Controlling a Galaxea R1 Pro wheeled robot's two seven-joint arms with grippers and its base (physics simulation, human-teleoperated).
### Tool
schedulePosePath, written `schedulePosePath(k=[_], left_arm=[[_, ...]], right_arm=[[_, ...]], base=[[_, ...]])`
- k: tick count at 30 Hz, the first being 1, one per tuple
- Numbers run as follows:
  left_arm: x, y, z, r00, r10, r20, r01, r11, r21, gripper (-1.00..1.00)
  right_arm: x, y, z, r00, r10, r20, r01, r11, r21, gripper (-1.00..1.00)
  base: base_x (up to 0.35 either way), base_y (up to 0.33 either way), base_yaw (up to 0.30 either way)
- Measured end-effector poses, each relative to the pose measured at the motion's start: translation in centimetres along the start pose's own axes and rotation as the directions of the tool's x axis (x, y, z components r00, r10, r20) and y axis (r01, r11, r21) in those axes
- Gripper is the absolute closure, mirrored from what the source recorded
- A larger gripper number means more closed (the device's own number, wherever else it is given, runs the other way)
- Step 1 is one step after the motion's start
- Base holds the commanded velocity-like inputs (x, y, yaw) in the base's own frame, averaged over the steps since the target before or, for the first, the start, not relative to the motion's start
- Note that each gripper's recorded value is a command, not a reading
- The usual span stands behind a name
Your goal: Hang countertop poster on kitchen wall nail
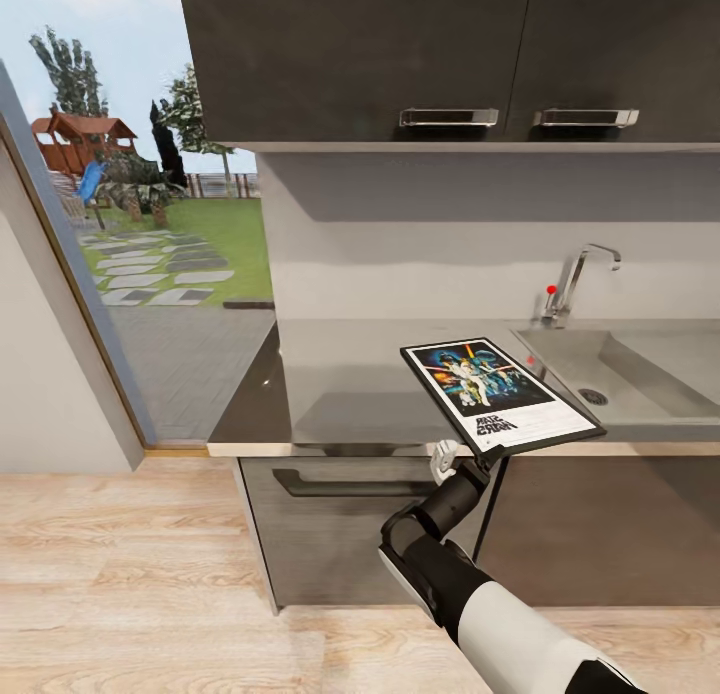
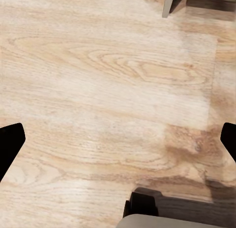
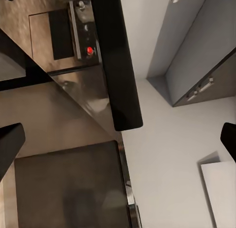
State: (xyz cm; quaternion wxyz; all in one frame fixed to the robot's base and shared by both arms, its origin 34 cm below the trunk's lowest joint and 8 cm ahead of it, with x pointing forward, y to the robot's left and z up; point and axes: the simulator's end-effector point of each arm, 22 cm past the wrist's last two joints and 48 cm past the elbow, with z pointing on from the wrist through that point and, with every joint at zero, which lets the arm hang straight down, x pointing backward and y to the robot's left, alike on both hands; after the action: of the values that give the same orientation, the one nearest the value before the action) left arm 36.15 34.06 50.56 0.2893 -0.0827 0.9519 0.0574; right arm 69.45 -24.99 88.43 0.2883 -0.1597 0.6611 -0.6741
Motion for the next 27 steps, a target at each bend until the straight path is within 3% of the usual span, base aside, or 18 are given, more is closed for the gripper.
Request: schedulePosePath(k=[27], left_arm=[[-0.03,0.00,0.00,1.000,0.000,0.001,0.000,1.000,0.000,-1.00]], right_arm=[[-0.01,-0.01,0.00,1.000,0.000,0.000,0.000,1.000,0.000,-1.00]], base=[[0.000,0.028,0.000]])
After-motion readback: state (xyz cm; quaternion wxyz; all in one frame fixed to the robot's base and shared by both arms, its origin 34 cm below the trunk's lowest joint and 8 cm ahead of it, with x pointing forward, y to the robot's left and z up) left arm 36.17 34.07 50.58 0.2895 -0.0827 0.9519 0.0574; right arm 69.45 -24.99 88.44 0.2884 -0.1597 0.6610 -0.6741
